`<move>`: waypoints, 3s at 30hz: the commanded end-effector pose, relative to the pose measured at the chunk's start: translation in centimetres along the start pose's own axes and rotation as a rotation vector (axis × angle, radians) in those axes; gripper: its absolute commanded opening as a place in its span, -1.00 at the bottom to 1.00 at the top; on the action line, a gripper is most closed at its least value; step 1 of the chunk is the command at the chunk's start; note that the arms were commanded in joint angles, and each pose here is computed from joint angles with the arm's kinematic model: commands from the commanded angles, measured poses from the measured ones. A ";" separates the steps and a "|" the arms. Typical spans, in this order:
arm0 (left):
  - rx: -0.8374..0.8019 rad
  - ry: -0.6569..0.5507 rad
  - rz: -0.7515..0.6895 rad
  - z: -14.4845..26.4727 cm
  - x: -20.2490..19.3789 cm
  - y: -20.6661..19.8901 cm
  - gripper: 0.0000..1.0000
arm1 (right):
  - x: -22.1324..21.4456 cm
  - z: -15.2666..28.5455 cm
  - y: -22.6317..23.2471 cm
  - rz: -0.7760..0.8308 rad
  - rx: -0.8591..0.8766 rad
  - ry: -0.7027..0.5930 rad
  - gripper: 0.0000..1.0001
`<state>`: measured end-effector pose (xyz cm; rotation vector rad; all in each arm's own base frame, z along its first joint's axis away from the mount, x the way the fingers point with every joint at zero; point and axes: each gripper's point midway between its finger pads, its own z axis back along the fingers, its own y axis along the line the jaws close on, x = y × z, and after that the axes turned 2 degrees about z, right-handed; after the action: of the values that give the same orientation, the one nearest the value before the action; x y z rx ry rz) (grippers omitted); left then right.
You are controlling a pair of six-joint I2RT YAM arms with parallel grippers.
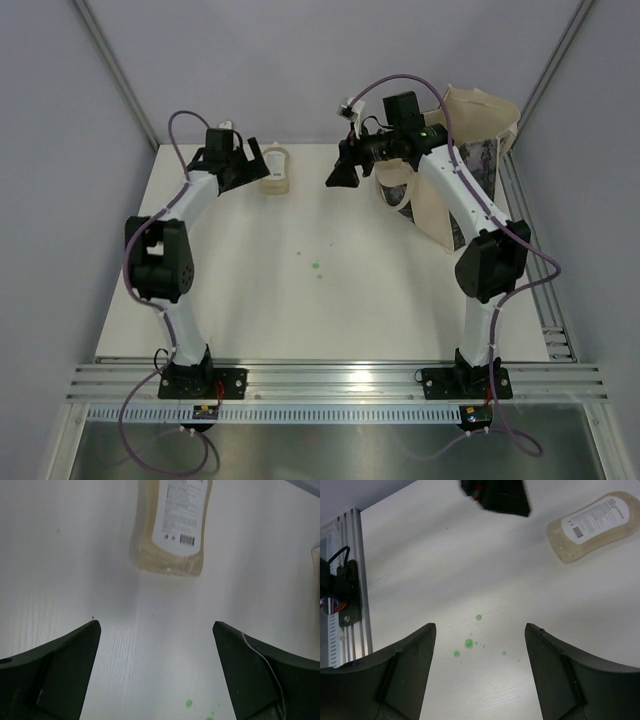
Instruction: Place the personal care products into the canvas bag
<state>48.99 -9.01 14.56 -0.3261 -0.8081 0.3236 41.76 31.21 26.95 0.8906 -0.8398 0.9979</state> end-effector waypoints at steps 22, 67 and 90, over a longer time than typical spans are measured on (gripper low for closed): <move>0.280 0.207 -0.214 -15.3 -3.4 -0.1 0.95 | 0.8 6.5 8.3 -0.099 0.192 -0.093 0.59; -0.642 0.080 -0.313 14.1 -15.6 -8.7 0.97 | -8.7 4.5 10.7 0.326 0.090 0.091 0.99; -0.102 0.258 -0.867 4.1 -27.3 -7.9 0.97 | -11.4 9.8 13.9 0.298 0.189 0.022 0.99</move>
<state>27.87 -28.78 3.16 -0.2336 -0.6164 -0.6104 24.21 22.41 22.55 0.8975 -0.8441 1.3615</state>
